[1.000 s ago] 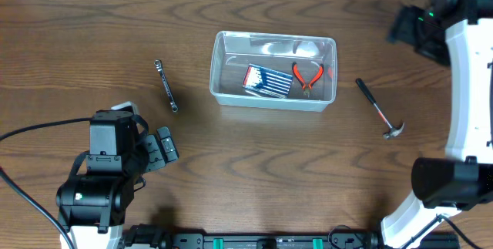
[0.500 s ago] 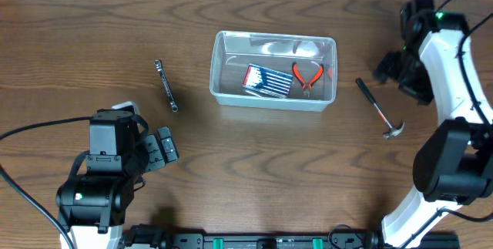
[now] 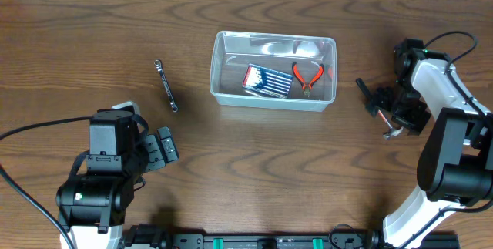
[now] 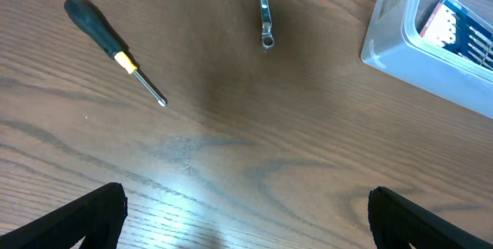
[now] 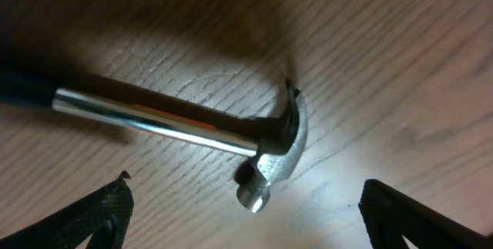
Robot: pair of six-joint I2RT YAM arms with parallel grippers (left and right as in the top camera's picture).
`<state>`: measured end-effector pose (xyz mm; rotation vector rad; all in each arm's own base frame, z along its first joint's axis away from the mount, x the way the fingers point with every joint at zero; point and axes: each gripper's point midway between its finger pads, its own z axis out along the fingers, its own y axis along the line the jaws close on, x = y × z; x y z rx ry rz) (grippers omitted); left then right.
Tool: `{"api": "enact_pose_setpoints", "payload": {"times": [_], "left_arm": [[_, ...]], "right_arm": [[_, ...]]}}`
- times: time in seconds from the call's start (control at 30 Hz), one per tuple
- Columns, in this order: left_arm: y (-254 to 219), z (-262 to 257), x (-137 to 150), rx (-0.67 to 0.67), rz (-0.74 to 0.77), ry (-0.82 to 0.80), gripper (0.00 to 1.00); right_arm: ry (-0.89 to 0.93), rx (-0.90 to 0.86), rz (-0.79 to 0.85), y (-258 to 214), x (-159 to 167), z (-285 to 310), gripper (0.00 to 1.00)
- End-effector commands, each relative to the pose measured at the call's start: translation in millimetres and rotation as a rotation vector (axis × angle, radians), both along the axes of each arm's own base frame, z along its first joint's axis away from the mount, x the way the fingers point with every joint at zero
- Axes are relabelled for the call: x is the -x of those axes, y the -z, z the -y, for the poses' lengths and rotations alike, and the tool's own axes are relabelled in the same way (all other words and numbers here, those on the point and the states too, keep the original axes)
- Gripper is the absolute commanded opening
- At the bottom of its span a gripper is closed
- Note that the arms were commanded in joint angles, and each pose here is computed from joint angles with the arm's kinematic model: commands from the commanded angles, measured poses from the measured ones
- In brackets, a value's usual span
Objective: Pack container
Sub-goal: 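Move the right gripper down to the hammer's metal head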
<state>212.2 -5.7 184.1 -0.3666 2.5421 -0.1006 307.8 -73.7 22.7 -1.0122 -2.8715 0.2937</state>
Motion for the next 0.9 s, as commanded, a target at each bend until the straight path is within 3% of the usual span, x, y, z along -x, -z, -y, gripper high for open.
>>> {"api": "enact_pose_setpoints", "payload": {"times": [0.0, 0.5, 0.87], "left_arm": [[-8.0, -1.1, -2.1, -0.014, 0.021, 0.006, 0.98], [-8.0, -1.1, -2.1, -0.015, 0.021, 0.005, 0.98], [-8.0, -1.1, -2.1, -0.015, 0.021, 0.006, 0.98]], "right_arm": [[0.025, -0.001, 0.007, 7.7, 1.1, 0.1, 0.96], [-0.074, -0.05, 0.114, 45.5, -8.8, -8.4, 0.96], [-0.072, -0.061, 0.091, 60.1, 7.2, -12.0, 0.96]]}}
